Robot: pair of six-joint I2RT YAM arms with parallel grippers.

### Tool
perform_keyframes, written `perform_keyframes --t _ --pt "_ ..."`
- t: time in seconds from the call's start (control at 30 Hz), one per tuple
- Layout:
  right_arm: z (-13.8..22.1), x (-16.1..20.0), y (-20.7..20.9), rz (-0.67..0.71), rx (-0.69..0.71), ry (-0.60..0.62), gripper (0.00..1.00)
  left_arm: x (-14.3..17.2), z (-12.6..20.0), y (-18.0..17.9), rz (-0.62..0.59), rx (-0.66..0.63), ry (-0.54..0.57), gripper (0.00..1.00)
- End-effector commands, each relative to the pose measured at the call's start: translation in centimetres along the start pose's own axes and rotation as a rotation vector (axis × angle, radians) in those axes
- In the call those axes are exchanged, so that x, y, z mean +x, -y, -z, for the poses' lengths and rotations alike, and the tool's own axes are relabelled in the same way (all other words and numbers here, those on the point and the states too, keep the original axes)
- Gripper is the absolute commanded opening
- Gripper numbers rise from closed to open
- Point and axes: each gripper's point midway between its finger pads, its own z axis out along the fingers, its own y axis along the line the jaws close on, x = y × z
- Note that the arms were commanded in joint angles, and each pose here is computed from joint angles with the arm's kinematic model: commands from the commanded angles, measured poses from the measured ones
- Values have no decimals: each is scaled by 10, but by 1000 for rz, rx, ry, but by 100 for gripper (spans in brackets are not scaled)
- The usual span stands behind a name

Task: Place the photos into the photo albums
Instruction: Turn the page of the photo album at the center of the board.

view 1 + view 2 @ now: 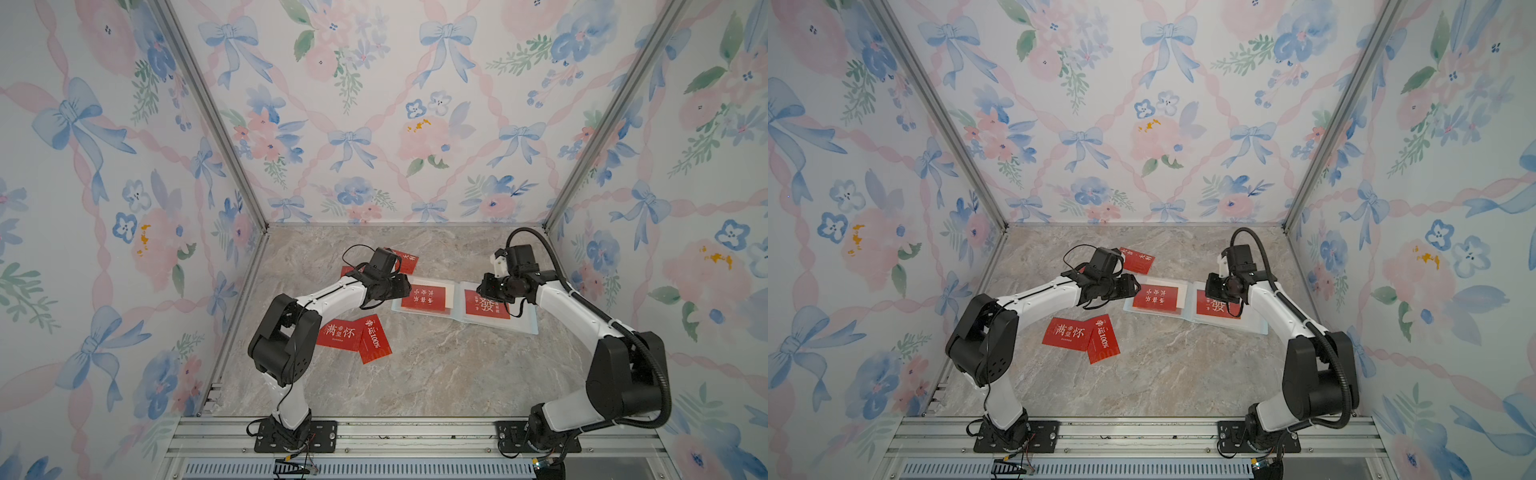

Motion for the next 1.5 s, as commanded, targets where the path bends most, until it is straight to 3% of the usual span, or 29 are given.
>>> perform_keyframes --t 0.0,0.37,0.6,0.8,0.97,1.47 --pt "8 8 39 -134 -8 -10 16 -10 5 6 3 51 36 55" --pt "5 22 121 -364 -23 -36 21 3 -19 2 0 69 -21 54" --pt "-13 20 151 -433 22 -46 23 16 -31 62 -62 164 -53 53" --pt "-26 20 162 -458 53 -61 27 37 -58 129 -126 268 -111 51" --pt "-30 22 165 -464 52 -74 27 60 -78 163 -160 321 -161 49" --pt "-17 17 150 -404 32 -44 27 88 -118 172 -162 325 -228 38"
